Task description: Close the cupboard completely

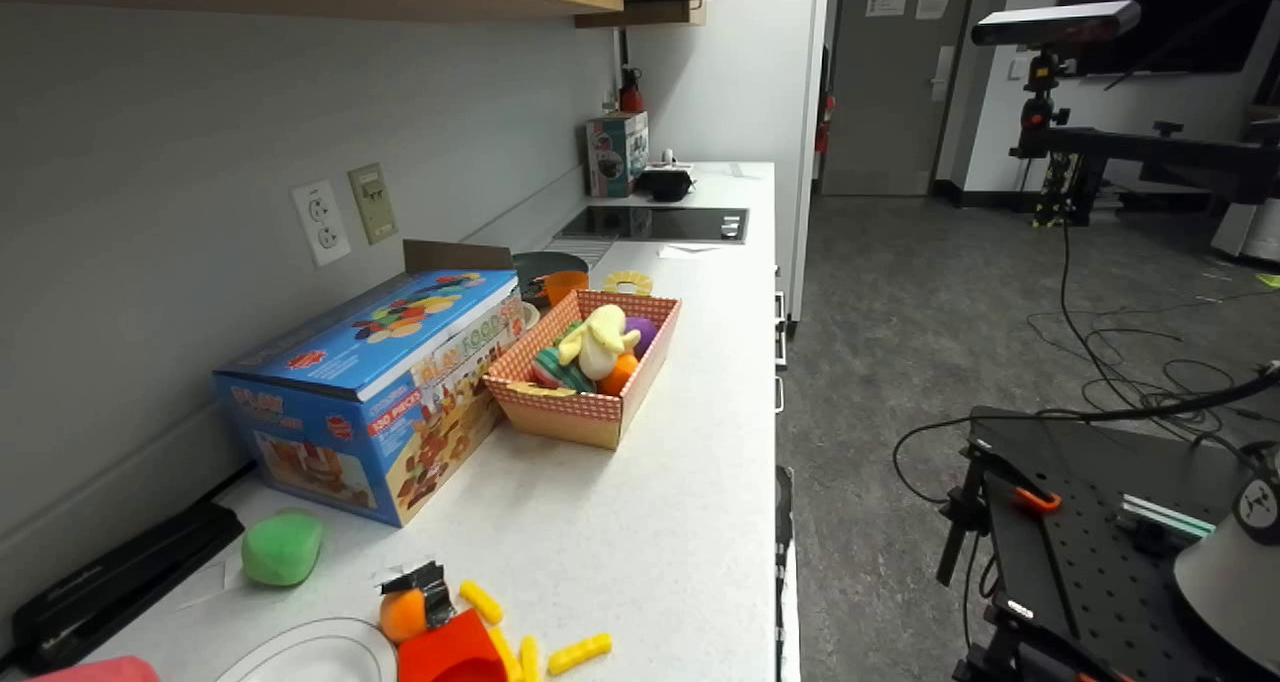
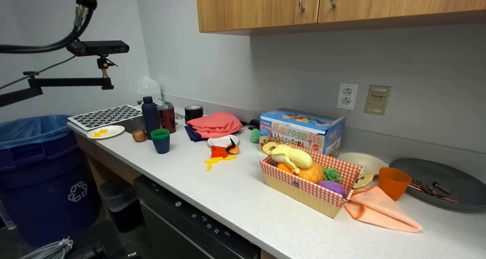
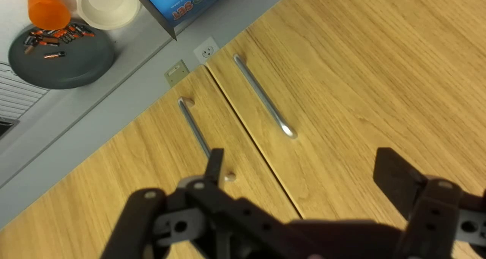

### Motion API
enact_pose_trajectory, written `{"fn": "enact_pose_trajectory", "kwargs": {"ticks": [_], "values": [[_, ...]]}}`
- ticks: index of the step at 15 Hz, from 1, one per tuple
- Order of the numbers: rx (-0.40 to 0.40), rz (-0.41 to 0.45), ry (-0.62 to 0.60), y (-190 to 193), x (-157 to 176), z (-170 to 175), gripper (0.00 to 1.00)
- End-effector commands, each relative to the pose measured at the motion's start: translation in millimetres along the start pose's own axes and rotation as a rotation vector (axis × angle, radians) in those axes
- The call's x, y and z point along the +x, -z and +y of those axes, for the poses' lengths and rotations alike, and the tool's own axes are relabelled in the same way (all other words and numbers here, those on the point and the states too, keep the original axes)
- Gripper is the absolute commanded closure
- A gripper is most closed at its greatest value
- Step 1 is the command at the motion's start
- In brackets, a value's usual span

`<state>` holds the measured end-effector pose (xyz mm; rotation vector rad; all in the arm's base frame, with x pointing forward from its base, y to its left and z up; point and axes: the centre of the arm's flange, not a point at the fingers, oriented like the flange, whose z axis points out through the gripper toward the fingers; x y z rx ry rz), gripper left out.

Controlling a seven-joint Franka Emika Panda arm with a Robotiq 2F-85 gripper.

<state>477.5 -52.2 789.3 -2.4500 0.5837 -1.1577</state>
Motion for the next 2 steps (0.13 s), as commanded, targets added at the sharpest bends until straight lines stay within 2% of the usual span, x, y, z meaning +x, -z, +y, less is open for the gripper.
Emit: {"fn": "enact_pose_trajectory", "kwargs": {"ticks": [1,2], "values": [[0.000,0.000,0.000,0.0,0.0,0.0,0.00],[0.000,0.000,0.000,0.0,0.0,0.0,0.00]]}}
